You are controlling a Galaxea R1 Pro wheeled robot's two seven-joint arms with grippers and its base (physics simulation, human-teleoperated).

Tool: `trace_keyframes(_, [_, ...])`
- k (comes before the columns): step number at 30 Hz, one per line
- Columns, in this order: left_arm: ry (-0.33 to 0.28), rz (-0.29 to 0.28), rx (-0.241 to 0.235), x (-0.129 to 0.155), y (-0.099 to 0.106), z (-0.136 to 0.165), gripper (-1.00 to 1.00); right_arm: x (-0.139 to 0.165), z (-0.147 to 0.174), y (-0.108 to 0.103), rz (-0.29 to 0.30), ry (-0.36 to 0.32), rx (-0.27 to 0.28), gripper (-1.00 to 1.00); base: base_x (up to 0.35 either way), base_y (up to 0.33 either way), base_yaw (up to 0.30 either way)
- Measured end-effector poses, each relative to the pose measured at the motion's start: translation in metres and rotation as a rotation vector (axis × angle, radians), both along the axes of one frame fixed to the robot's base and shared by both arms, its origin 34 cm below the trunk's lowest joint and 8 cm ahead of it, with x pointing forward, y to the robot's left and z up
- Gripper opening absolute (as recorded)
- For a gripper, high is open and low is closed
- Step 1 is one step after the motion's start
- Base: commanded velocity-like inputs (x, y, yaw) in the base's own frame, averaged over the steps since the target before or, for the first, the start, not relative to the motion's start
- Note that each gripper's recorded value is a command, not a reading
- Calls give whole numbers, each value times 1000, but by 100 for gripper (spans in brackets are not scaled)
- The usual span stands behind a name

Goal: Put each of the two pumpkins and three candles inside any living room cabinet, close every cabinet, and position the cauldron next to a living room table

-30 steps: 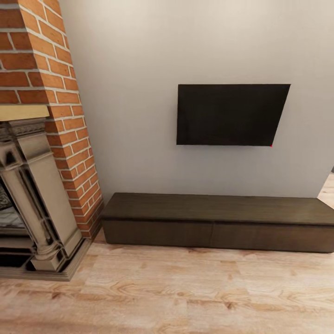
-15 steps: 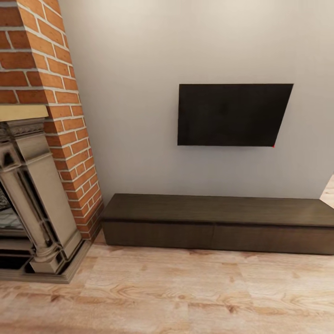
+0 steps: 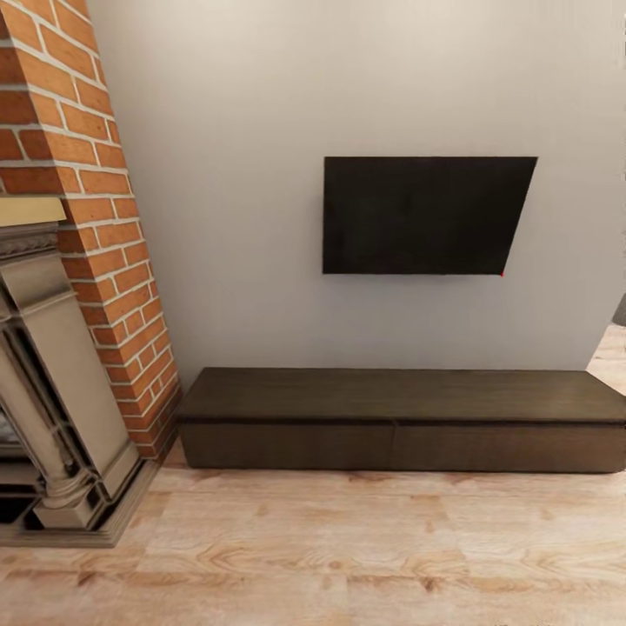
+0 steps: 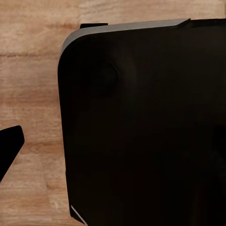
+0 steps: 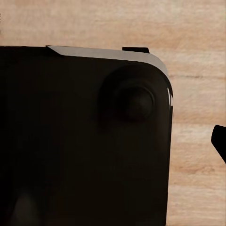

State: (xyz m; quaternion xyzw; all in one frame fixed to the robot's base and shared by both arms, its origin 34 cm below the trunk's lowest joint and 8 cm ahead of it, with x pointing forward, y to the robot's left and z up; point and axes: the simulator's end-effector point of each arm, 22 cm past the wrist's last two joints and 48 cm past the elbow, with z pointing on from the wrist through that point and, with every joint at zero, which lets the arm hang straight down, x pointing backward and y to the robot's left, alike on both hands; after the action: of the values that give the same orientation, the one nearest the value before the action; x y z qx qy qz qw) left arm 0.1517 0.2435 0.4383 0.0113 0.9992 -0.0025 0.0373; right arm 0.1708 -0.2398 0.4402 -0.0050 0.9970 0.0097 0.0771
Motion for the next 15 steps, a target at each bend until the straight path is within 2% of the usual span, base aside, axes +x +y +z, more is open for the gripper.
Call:
trace_keyframes(8, [0, 2, 0, 0, 0, 0, 100, 0, 0, 1, 0, 0, 2, 100, 195, 34, -9])
trace_keyframes(15, [-1, 1, -1, 0, -1, 0, 100, 0, 0, 2, 0, -1, 3, 100, 270, 90, 0])
